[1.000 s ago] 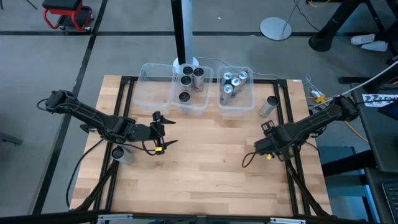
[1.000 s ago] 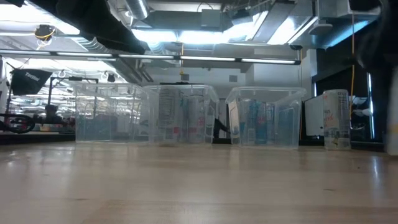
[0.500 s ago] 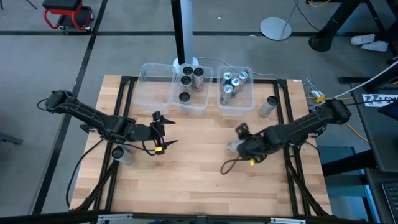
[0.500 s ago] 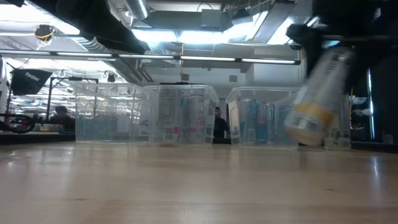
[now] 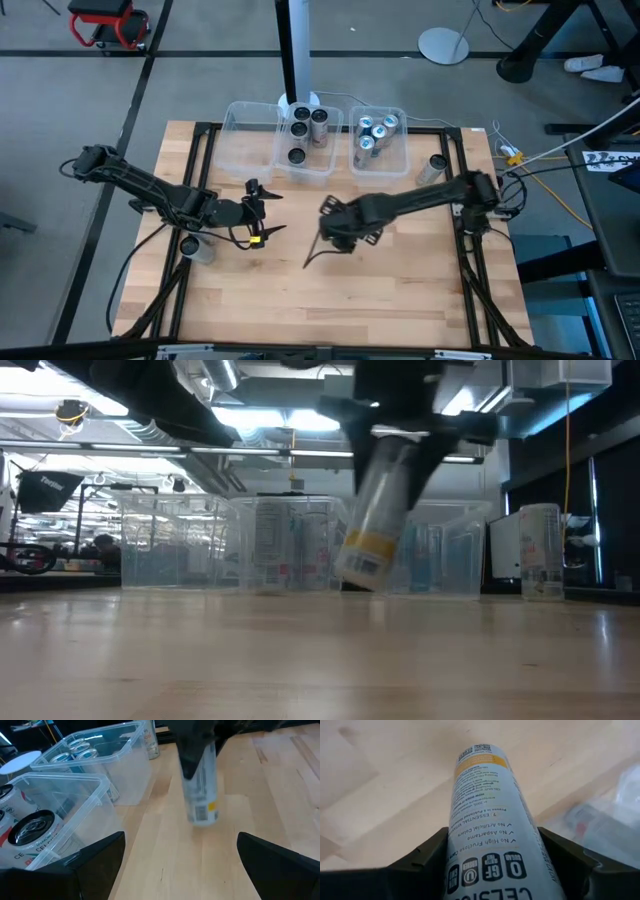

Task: Sort soda cans
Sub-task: Move the white-yellow soda can to the center of the table

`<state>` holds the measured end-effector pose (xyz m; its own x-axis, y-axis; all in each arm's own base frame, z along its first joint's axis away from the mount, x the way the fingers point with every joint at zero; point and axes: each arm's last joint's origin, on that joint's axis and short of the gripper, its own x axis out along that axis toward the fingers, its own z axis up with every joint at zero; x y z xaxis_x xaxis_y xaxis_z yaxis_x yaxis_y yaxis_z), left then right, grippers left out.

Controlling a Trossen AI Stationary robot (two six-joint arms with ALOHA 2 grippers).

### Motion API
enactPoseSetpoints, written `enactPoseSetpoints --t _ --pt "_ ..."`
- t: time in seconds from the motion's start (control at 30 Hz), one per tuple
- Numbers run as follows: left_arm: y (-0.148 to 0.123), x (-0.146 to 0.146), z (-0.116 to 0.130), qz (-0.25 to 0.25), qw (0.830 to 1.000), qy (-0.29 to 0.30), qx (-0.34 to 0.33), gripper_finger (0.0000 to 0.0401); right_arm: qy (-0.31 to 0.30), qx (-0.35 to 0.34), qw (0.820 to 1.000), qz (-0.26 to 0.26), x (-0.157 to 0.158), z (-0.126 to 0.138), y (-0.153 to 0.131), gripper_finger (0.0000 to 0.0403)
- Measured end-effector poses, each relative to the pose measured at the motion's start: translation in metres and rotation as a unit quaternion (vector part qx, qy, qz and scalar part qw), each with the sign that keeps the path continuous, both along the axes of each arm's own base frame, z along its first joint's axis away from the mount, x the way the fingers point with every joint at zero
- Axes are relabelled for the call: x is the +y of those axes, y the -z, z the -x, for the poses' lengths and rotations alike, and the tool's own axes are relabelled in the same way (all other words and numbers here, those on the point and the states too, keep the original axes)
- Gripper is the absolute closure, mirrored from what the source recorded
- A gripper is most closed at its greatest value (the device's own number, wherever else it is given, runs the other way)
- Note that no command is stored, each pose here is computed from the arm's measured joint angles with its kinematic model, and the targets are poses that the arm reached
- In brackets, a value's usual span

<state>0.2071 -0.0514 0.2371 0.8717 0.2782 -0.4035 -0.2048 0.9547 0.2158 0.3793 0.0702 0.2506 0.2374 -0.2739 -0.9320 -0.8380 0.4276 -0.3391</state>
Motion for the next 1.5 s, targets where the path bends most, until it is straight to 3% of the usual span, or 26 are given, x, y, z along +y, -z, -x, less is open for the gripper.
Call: enactPoseSetpoints --t 0.2,0.4,0.77,1.03,1.5 --pt "0.000 0.000 0.000 0.000 1.000 0.000 0.001 0.0029 -0.033 0.039 0.999 0.014 -0.003 -0.025 0.008 0.0142" --pt "0.000 0.000 0.000 0.000 1.000 0.000 0.000 0.0029 -0.057 0.050 0.997 0.016 -0.001 -0.033 0.017 0.0136" --pt "0.000 0.000 0.000 0.000 1.000 0.000 0.000 0.0029 -0.066 -0.006 0.998 0.006 0.002 -0.045 0.015 0.0086" --pt "0.000 0.000 0.000 0.000 1.000 0.000 0.000 0.0029 -0.076 -0.014 0.997 0.008 0.002 -0.047 0.015 0.0076" --pt "0.000 0.000 0.000 0.000 1.000 0.000 0.000 0.0029 -0.073 -0.028 0.997 0.009 0.002 -0.045 -0.020 0.0078"
